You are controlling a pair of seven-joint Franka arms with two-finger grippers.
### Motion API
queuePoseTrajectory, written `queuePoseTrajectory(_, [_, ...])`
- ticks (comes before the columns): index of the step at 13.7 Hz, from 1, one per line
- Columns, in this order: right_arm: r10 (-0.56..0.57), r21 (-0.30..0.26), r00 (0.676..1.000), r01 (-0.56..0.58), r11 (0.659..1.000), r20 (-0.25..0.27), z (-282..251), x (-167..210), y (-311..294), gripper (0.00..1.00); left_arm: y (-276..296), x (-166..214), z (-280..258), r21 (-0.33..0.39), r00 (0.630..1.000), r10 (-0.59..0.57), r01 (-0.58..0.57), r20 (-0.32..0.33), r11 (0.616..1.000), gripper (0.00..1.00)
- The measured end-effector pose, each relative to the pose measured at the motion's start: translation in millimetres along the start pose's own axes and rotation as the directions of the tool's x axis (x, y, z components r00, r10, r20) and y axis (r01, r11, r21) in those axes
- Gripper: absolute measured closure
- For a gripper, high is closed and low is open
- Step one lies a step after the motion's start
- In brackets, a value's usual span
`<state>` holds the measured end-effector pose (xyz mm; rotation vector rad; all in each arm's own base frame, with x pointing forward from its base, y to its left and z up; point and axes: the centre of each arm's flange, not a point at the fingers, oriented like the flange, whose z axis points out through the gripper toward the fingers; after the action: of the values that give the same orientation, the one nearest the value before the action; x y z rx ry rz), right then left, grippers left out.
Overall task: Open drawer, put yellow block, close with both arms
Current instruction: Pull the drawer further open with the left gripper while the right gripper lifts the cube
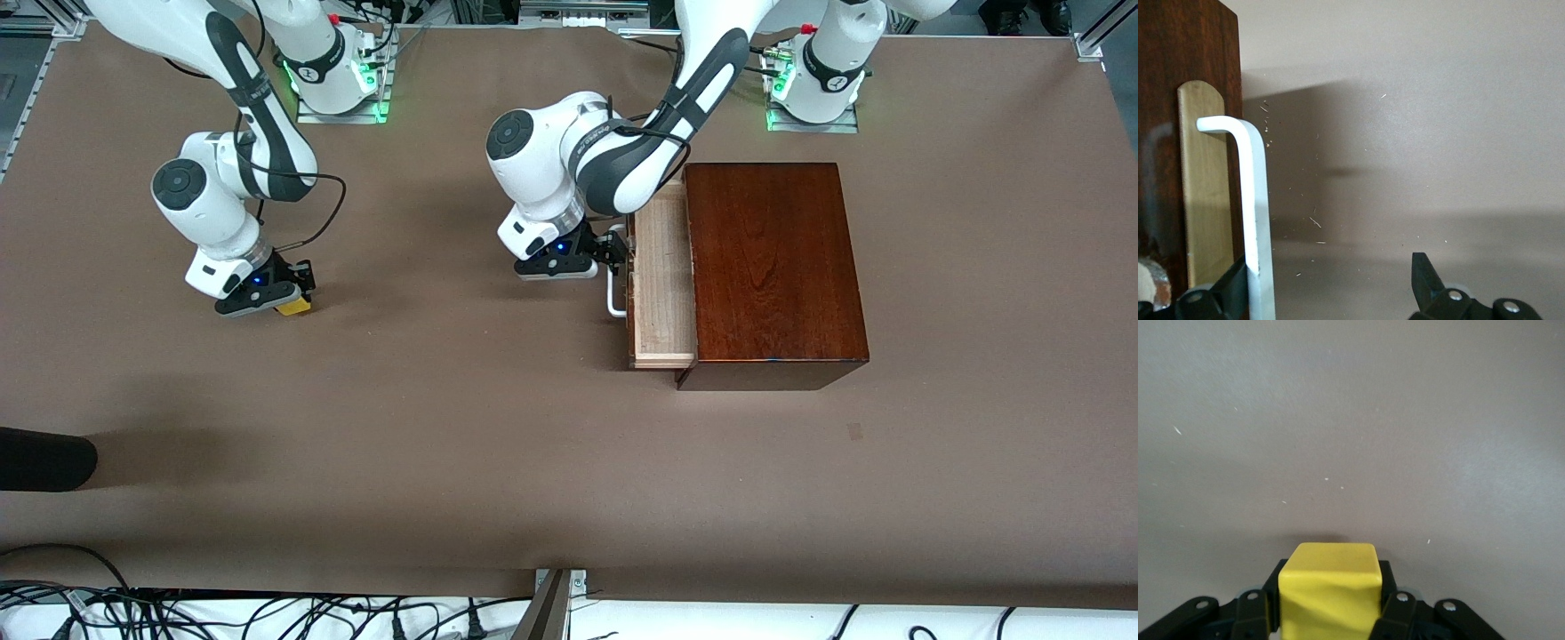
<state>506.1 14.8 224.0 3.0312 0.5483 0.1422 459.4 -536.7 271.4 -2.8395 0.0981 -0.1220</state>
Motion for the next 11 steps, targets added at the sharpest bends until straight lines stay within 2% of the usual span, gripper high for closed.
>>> queuePoseTrajectory(3, [0.007,0.020,1.000,-0.007,1.000,0.013,-40,30,8,0.44,2,0,1,0.003,1.000,-0.014,0.014,-0.003,1.000,0.00])
queuePoseTrajectory(7, [0.027,0.085,0.999,-0.028,0.996,0.018,-114,83,11,0.44,8,-1,-4,-0.018,1.000,-0.016,0.015,-0.010,1.000,0.00])
queuePoseTrajectory(11, [0.007,0.097,1.000,-0.007,0.995,0.003,-169,115,11,0.44,13,-1,-6,-0.034,1.000,-0.021,0.021,-0.007,0.999,0.00])
